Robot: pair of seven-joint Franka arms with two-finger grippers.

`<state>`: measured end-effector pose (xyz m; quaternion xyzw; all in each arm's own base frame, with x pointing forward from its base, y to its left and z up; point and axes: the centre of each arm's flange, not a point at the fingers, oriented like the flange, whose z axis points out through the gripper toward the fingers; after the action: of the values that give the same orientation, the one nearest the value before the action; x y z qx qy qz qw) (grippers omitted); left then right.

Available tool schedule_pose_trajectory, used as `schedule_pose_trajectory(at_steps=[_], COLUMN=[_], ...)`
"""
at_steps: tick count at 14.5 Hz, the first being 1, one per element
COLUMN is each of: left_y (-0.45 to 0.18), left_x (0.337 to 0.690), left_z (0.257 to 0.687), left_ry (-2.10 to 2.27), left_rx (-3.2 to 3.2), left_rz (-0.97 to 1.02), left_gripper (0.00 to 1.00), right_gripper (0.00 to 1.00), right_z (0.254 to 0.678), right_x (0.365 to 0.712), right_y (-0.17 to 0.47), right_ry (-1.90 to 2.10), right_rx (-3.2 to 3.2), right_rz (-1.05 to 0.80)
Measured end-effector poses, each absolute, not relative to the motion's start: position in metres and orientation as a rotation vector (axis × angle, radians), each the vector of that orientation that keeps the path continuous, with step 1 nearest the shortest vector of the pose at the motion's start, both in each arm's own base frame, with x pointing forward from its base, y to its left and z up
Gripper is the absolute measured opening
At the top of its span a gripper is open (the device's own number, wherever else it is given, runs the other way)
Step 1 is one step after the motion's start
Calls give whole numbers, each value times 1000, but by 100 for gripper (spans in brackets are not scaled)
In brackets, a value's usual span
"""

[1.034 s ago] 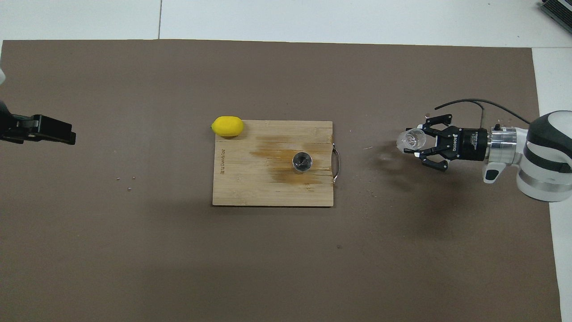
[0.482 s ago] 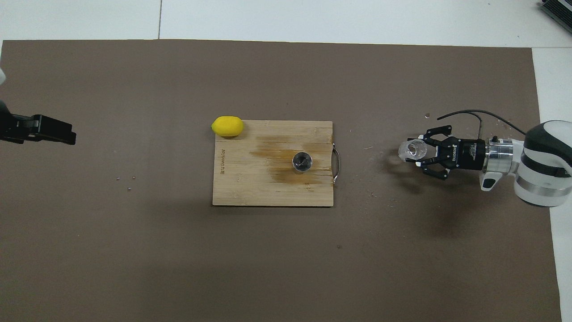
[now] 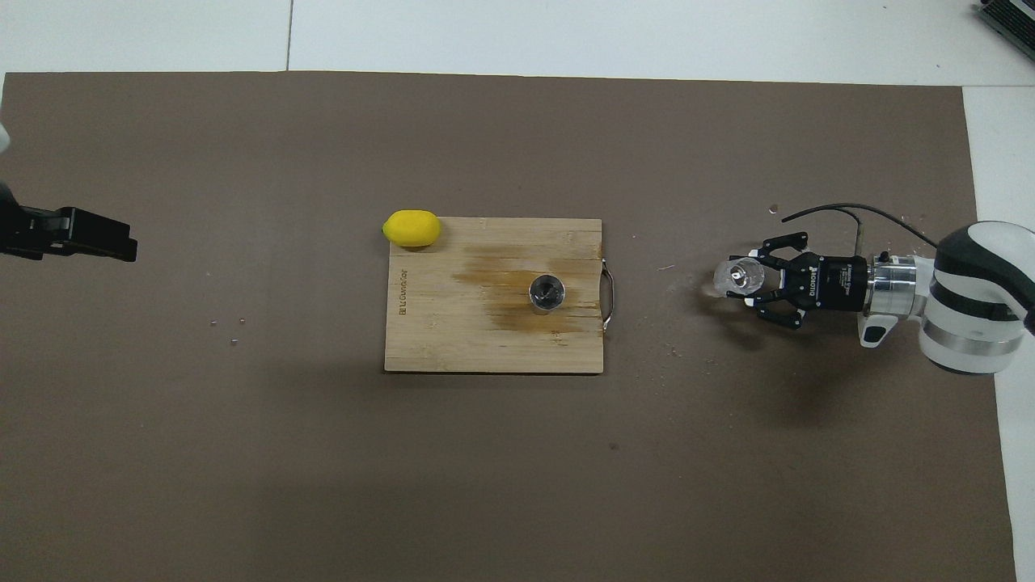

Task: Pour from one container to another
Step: 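Lower the glass cup onto the mat with the right gripper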

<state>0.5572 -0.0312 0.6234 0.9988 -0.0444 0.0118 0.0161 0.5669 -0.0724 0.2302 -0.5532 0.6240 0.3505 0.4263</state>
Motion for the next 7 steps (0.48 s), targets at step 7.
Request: schedule_pose_trajectory(at_steps=[7], left_y=[-22], left_x=[558], left_z=[624], left_ry=[-118], left_rx=[3121], left_rz=[38], left_gripper=[100], right_gripper=[52], right_z=[214], right_x=[562], right_y=[-71], right_ry=[1538], right_rx=[-1393], right_rz=[875])
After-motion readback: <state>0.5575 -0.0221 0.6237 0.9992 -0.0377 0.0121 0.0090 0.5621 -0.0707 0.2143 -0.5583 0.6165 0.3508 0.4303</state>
